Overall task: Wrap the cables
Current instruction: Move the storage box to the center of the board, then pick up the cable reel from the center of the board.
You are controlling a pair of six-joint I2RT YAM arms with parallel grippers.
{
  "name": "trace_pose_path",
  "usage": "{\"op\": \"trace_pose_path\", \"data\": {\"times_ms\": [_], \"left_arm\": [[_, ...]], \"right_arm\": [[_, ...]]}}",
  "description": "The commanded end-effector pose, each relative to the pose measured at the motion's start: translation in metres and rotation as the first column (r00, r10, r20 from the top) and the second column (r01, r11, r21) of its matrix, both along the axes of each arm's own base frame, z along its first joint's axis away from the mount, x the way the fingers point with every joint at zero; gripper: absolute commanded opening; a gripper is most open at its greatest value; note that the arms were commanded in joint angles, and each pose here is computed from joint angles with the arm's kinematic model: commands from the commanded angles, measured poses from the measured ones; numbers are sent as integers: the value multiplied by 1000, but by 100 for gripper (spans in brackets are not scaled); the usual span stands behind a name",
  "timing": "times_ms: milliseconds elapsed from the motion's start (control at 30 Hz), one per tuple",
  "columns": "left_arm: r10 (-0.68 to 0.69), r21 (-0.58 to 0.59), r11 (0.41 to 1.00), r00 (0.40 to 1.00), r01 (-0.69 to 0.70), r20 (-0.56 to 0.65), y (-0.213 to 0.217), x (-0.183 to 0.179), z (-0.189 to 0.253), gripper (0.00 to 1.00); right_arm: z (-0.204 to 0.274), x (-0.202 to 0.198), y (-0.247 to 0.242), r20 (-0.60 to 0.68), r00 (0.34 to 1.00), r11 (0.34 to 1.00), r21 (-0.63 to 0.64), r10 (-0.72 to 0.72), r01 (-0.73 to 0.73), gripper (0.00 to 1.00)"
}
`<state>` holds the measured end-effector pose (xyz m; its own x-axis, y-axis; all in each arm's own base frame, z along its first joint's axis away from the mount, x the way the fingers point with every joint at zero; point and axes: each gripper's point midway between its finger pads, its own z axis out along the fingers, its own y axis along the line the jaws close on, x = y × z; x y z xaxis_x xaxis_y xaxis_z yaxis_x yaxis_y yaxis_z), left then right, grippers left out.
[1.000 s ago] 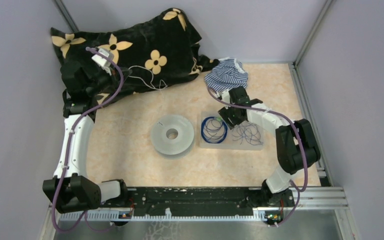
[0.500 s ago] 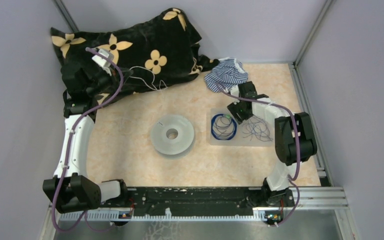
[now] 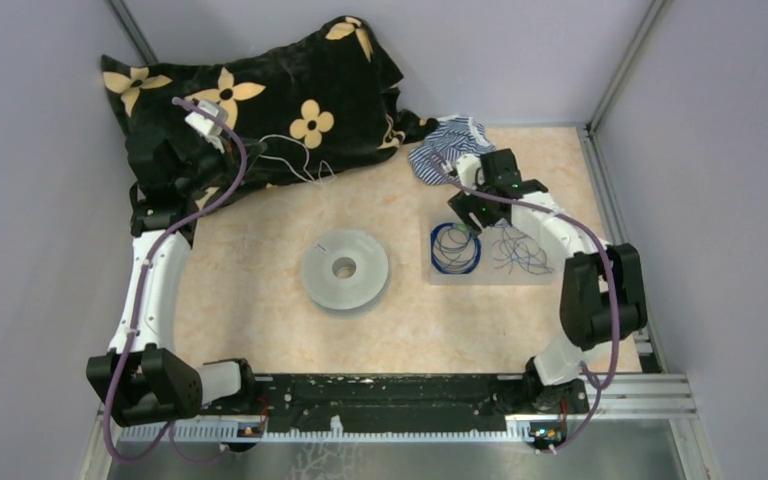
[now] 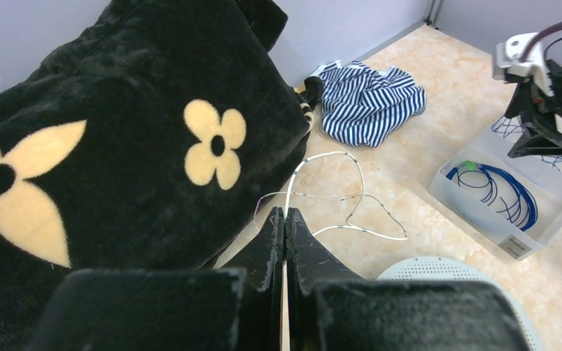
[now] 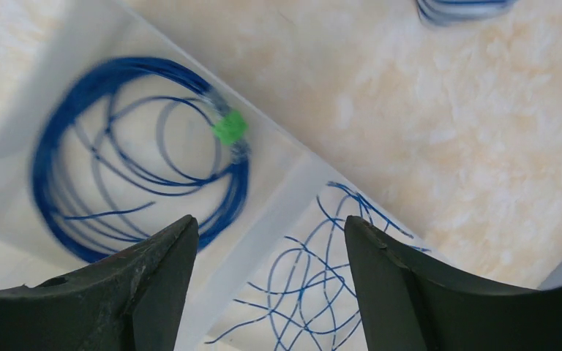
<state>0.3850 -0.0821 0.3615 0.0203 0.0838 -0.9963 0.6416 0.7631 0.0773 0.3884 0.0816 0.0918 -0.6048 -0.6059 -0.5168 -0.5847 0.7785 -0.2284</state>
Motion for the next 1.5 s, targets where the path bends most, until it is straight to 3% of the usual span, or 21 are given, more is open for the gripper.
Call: {"op": "trace_pose_path", "data": {"times_ms": [0, 333, 467, 633, 933, 1467], "left_arm": [[20, -29, 999, 1000, -20, 5, 2, 5, 2, 0], [118, -58, 991, 990, -122, -74, 16, 32, -9, 0], [129, -101, 985, 987, -139, -99, 18, 43, -3, 0], [76, -153, 984, 992, -91, -100, 9, 46, 5, 0], [38, -152, 987, 998, -45, -47, 4, 40, 9, 0], [7, -140, 990, 999, -13, -41, -1, 32, 3, 0]], "right_arm": [[76, -5, 63, 184, 968, 979, 81, 171, -188, 75], [101, -79, 213, 198, 806, 772, 233, 558, -591, 91], [92, -104, 259, 166, 737, 687, 274, 655, -673, 93], [56, -125, 298, 85, 675, 636, 269, 733, -723, 93], [20, -158, 332, 17, 580, 558, 249, 815, -792, 93], [4, -192, 331, -88, 446, 450, 316, 891, -835, 93]]}}
